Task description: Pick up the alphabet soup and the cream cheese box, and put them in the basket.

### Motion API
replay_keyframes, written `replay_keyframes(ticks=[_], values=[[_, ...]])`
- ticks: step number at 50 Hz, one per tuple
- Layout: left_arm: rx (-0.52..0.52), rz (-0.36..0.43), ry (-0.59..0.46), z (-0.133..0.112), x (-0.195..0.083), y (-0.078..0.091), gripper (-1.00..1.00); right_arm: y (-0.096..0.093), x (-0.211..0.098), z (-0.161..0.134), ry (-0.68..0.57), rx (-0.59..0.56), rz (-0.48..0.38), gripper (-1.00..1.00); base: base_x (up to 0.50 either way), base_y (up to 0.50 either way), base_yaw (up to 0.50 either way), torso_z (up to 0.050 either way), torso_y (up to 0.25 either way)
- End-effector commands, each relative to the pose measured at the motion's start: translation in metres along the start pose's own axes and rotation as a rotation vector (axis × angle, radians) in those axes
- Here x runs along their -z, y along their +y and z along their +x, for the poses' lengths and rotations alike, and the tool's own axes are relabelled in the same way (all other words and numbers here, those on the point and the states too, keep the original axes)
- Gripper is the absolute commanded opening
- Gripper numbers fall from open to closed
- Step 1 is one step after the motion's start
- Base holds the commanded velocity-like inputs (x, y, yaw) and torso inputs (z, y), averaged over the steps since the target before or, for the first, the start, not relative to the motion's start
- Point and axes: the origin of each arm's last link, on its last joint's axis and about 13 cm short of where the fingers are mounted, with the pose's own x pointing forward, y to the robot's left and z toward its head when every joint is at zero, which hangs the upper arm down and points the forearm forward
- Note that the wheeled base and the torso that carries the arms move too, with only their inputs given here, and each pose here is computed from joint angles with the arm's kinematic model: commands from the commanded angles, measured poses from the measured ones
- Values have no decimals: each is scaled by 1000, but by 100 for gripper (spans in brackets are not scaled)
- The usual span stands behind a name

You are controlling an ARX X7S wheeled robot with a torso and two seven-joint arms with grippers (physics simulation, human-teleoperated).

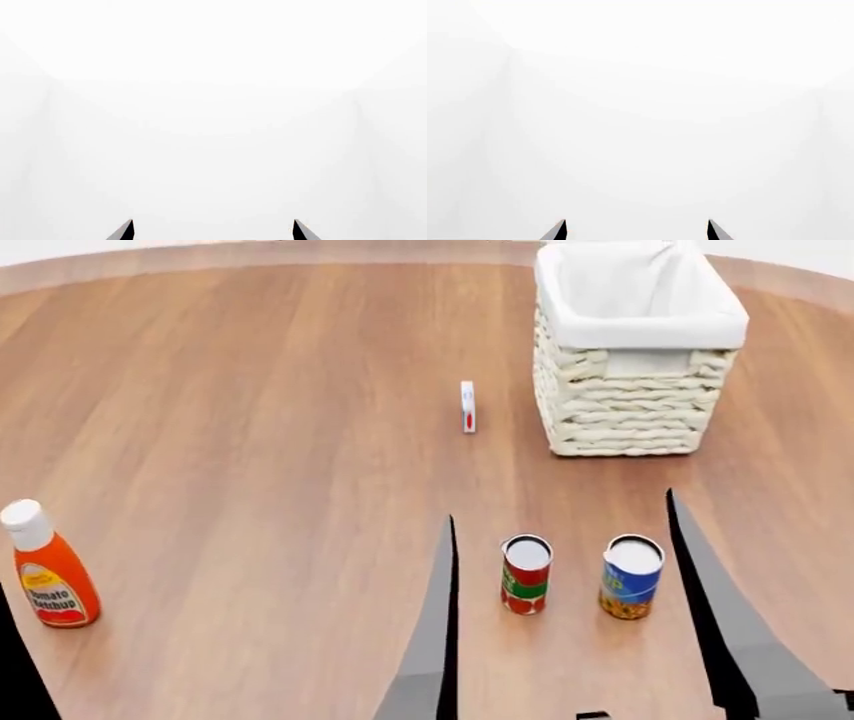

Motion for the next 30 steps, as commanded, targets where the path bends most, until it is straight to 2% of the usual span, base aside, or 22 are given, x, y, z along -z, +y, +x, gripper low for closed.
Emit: replay_keyframes(ticks=[1,30], values=[[-2,2,8,-3,0,0,100,0,0,-2,4,-6,-2,100,180,0,0,0,0],[21,2,15,-3,3,-4,100,-4,0,0,-1,1,-3,100,177,0,0,0,0]])
